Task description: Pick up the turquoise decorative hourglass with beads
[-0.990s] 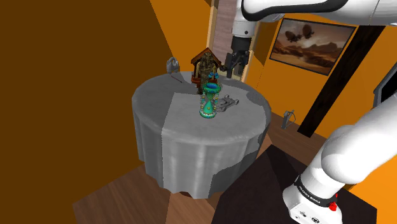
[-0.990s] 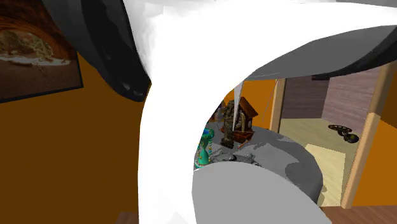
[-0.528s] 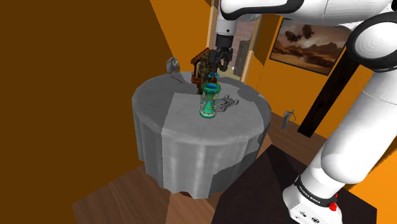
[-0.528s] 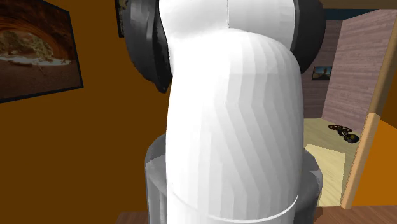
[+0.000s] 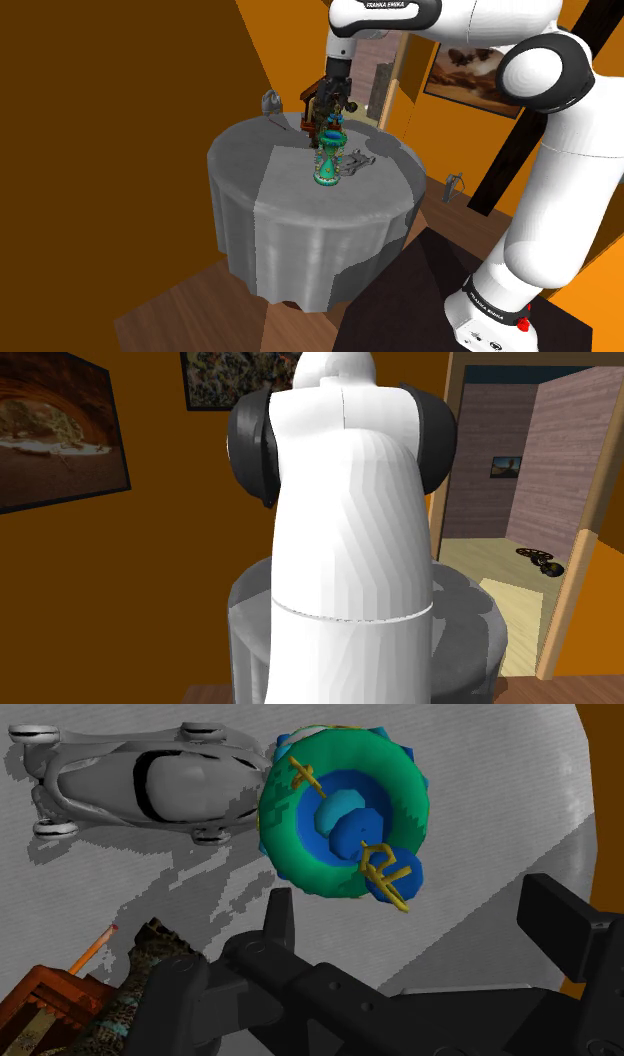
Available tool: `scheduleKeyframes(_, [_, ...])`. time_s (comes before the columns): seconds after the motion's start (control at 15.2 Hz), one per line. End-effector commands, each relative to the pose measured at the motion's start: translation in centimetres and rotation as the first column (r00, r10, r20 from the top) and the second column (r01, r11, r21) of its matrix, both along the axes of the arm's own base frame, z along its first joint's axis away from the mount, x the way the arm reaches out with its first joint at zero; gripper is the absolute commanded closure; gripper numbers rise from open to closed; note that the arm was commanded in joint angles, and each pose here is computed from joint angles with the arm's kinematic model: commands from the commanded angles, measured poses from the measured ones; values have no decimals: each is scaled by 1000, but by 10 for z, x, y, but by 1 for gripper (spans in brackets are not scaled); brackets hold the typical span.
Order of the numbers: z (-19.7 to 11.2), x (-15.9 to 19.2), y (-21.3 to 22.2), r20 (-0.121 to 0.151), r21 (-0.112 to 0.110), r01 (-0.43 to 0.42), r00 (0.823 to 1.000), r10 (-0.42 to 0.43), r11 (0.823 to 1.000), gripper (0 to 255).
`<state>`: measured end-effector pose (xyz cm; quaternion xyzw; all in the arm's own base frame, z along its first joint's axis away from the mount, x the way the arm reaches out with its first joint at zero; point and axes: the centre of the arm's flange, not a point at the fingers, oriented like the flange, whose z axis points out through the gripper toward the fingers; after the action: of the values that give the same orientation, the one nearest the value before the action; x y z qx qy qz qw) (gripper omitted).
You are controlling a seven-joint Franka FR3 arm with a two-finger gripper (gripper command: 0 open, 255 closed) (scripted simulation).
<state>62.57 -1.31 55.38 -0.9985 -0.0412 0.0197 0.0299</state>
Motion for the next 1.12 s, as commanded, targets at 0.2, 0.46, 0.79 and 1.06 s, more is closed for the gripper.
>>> scheduleKeyframes(0.2, [-24, 1, 0, 1, 0, 0, 1000, 0, 1000, 0])
scheduleKeyframes(0.46, [-23, 1, 0, 1, 0, -1, 1000, 1, 1000, 255])
scheduleKeyframes(0.79, [-23, 1, 0, 1, 0, -1, 1000, 1, 1000, 255])
scheduleKeyframes(1.06, [-13, 0, 0, 1, 0, 0, 1000, 0, 1000, 255])
